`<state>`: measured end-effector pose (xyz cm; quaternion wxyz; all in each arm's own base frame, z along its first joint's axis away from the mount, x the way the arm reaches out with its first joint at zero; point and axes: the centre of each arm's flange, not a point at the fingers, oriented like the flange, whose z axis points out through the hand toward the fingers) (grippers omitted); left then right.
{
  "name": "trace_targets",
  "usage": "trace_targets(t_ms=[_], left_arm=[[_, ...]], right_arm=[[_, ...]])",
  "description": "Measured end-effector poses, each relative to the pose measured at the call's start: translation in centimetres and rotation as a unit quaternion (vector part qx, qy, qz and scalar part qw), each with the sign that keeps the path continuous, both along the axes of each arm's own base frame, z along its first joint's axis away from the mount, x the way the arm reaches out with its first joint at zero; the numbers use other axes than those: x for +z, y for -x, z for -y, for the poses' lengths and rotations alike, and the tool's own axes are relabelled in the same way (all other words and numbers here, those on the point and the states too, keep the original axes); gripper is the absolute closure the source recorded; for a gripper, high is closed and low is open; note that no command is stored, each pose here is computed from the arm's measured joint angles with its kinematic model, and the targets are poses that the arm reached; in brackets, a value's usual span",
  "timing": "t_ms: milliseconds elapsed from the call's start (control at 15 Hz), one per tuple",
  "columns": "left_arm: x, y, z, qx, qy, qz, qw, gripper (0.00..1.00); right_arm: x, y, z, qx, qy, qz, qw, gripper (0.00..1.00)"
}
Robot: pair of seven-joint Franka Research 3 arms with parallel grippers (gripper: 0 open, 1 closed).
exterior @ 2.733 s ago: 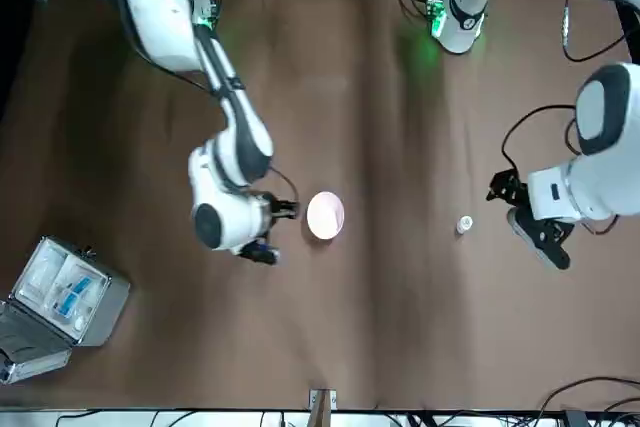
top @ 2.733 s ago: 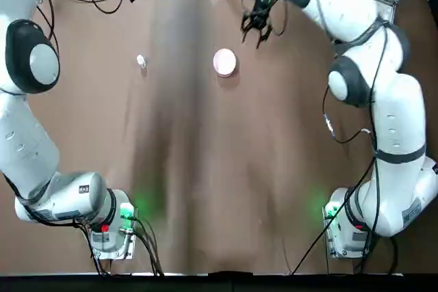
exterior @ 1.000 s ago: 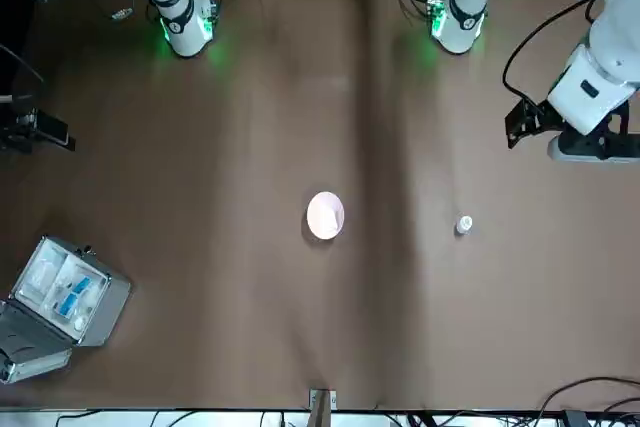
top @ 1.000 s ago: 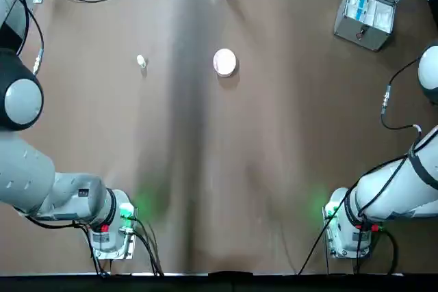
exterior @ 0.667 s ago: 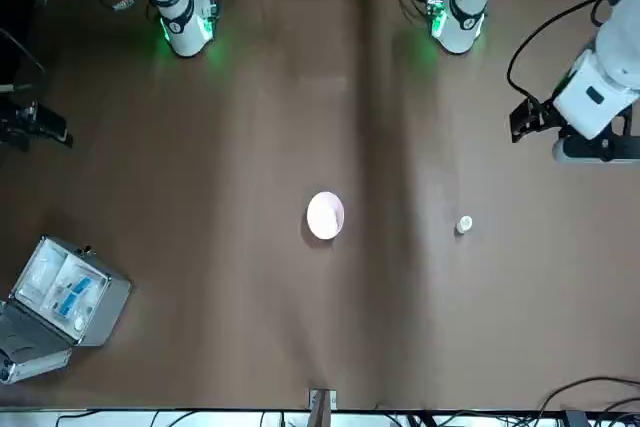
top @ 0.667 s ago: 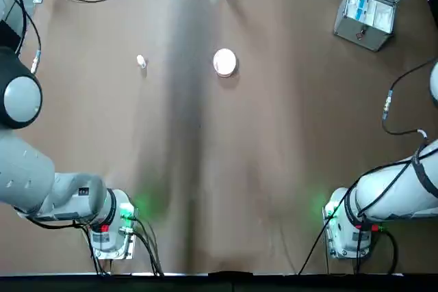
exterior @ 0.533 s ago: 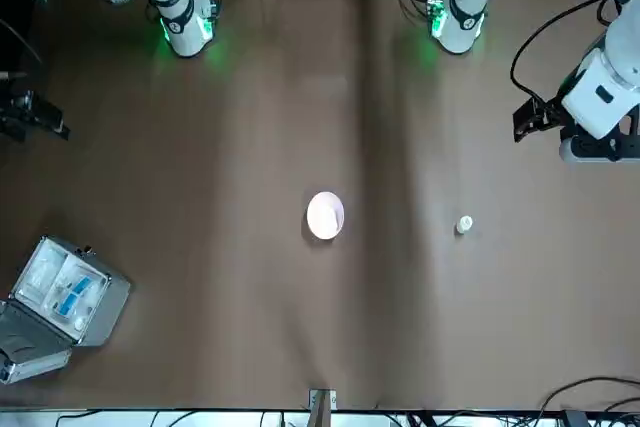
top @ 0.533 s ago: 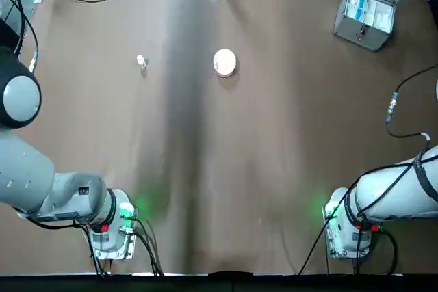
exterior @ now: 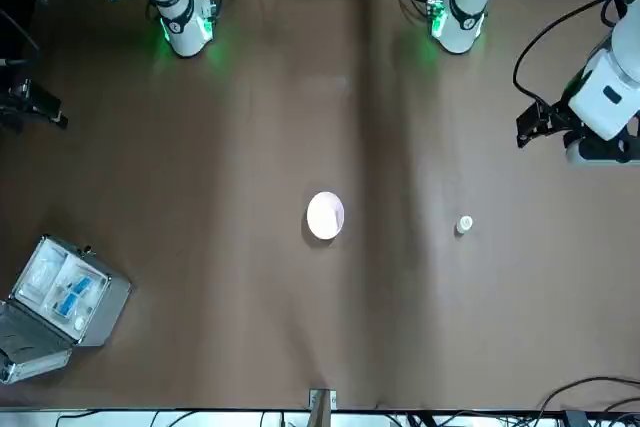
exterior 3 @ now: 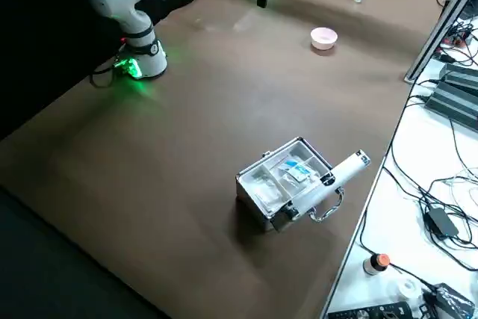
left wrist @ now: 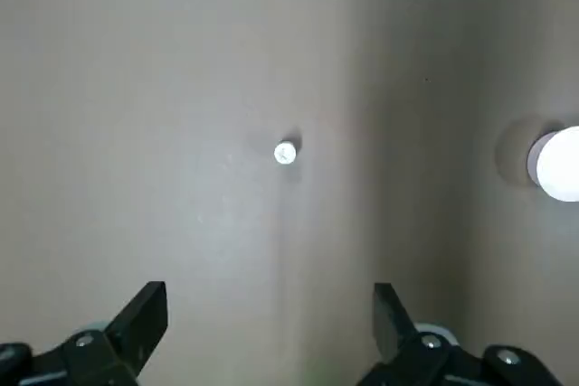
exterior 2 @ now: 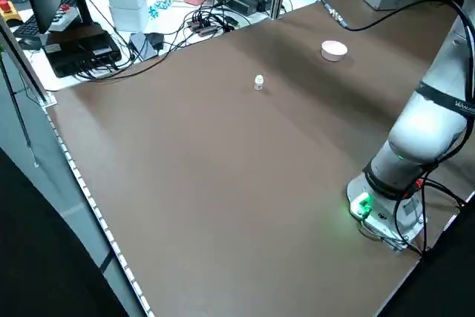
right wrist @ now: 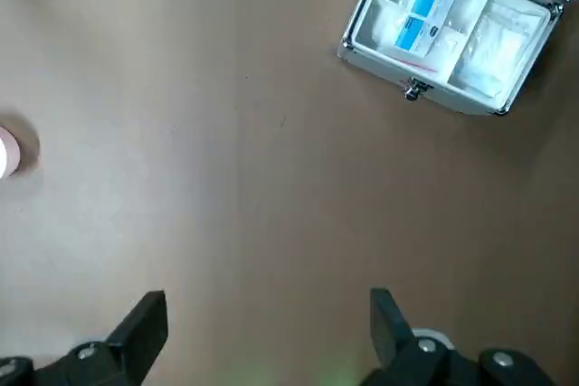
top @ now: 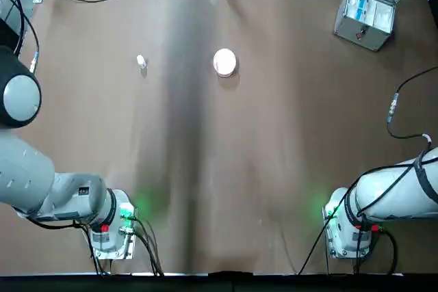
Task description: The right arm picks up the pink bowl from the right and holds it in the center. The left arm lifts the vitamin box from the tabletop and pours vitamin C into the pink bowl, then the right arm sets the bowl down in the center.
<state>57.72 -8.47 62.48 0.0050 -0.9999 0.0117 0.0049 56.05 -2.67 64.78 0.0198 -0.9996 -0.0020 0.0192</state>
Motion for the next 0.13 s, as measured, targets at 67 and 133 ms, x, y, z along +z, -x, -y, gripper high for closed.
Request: trace_targets(t_ms=[67,133], left_arm=[[0.0,-0.02,-0.13,0.001,0.0,0.0,1.0,0.0],[-0.01,-0.03,-0.19,0.002,0.0,0.0,1.0,0.0]], right_arm=[[-0.1,0.05,0.04,0.0,0.0,-0.003,1.0,0.01],[-0.22,0.16,0.08,0.0,0.0,-0.008,1.0,0.01]])
